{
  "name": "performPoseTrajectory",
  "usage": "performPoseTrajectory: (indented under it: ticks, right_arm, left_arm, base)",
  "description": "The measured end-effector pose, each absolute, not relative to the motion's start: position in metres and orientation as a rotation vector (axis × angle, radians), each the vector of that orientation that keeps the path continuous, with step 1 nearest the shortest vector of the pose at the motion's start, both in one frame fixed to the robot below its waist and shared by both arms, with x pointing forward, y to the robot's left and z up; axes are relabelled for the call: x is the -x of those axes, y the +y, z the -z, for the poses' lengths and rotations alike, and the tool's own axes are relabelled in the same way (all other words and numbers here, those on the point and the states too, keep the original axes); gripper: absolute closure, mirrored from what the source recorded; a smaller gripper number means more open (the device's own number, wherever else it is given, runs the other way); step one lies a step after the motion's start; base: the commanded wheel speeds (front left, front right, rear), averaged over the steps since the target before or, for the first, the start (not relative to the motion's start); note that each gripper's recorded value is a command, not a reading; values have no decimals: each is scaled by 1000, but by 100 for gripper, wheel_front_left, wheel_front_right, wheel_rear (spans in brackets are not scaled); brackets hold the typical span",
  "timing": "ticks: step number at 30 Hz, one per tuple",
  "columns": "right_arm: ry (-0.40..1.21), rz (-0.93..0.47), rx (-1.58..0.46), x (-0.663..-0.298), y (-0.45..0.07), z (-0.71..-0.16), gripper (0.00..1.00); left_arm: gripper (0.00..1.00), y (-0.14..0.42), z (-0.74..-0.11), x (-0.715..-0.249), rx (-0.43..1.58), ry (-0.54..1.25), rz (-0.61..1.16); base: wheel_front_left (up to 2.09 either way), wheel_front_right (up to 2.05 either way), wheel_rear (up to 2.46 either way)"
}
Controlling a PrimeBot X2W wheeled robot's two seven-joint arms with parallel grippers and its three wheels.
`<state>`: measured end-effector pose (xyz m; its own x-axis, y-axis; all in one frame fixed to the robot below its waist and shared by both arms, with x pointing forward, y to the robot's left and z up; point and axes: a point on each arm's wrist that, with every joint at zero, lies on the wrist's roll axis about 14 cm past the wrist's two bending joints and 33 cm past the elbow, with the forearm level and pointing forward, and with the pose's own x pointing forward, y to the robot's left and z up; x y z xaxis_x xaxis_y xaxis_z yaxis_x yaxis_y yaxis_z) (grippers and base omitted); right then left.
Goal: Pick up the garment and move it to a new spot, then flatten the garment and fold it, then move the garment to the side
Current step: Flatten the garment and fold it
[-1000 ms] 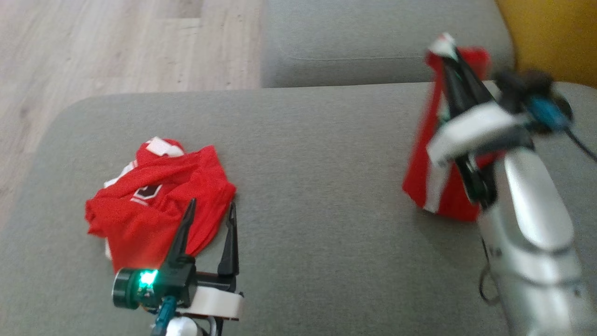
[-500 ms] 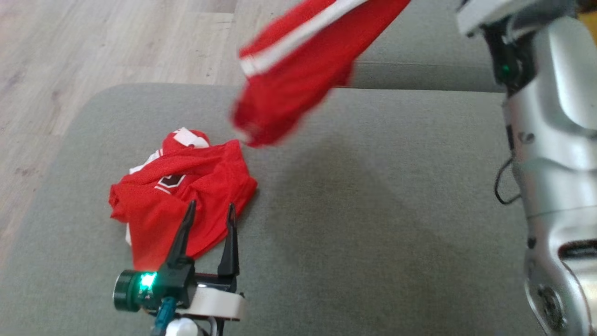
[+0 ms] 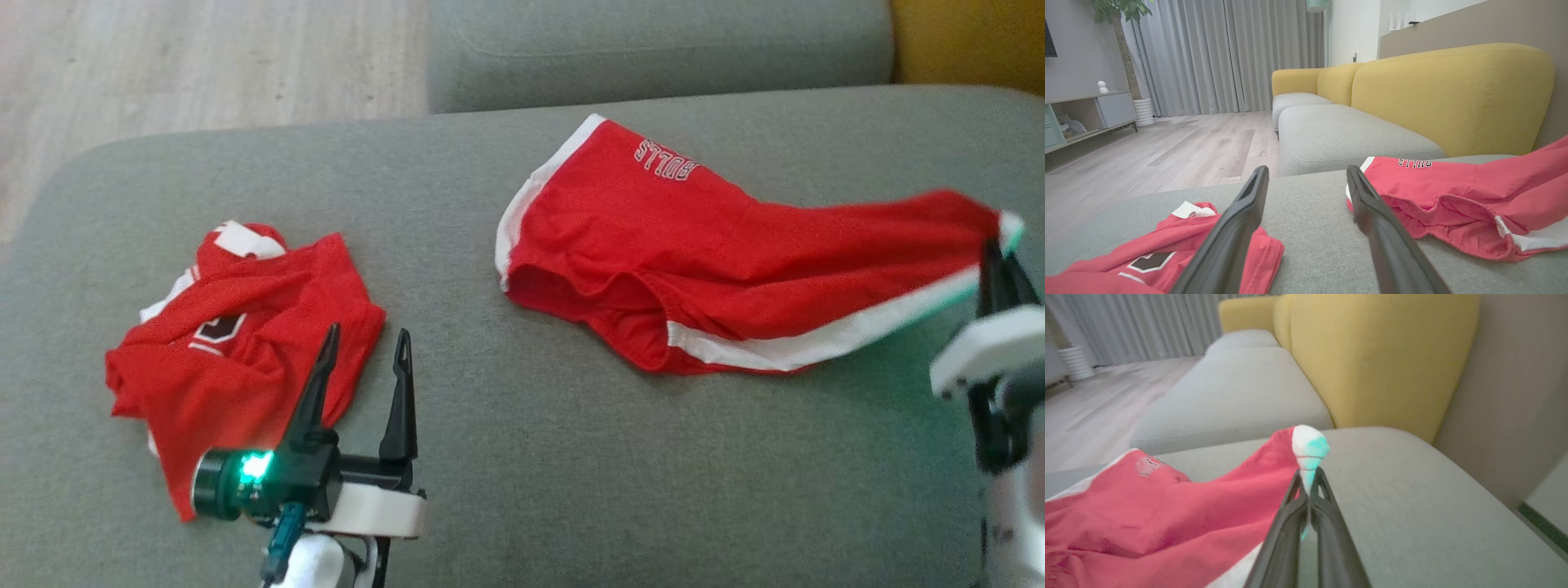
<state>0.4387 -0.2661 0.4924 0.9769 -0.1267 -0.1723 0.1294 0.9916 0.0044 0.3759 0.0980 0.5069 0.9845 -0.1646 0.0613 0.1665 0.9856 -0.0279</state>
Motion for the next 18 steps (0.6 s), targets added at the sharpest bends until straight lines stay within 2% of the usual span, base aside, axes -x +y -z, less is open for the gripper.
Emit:
performPoseTrajectory:
  ticks: [3, 4, 5, 6, 13, 18]
  right_arm:
    - [243, 193, -27, -419, -281, -470, 100]
    - [250, 206, -18, -415, -284, -468, 72]
    - [249, 218, -15, -414, -286, -469, 31]
    - [242, 228, -12, -413, -287, -471, 0]
    - [110, 205, 29, -417, -275, -504, 0]
    - [-17, 92, 25, -412, -235, -525, 0]
  left_arm:
    - [0, 91, -505, -381, 37, -55, 186]
    - [0, 90, -504, -382, 37, -50, 190]
    - [0, 88, -503, -382, 38, -46, 193]
    - [0, 88, -502, -382, 38, -44, 196]
    - [0, 88, -506, -381, 30, -58, 200]
    - [0, 89, -513, -377, 29, -76, 199]
  base:
    - [0, 0, 0]
    - [0, 0, 0]
    - [0, 0, 0]
    - [0, 0, 0]
    - [0, 0, 0]
    - [0, 0, 0]
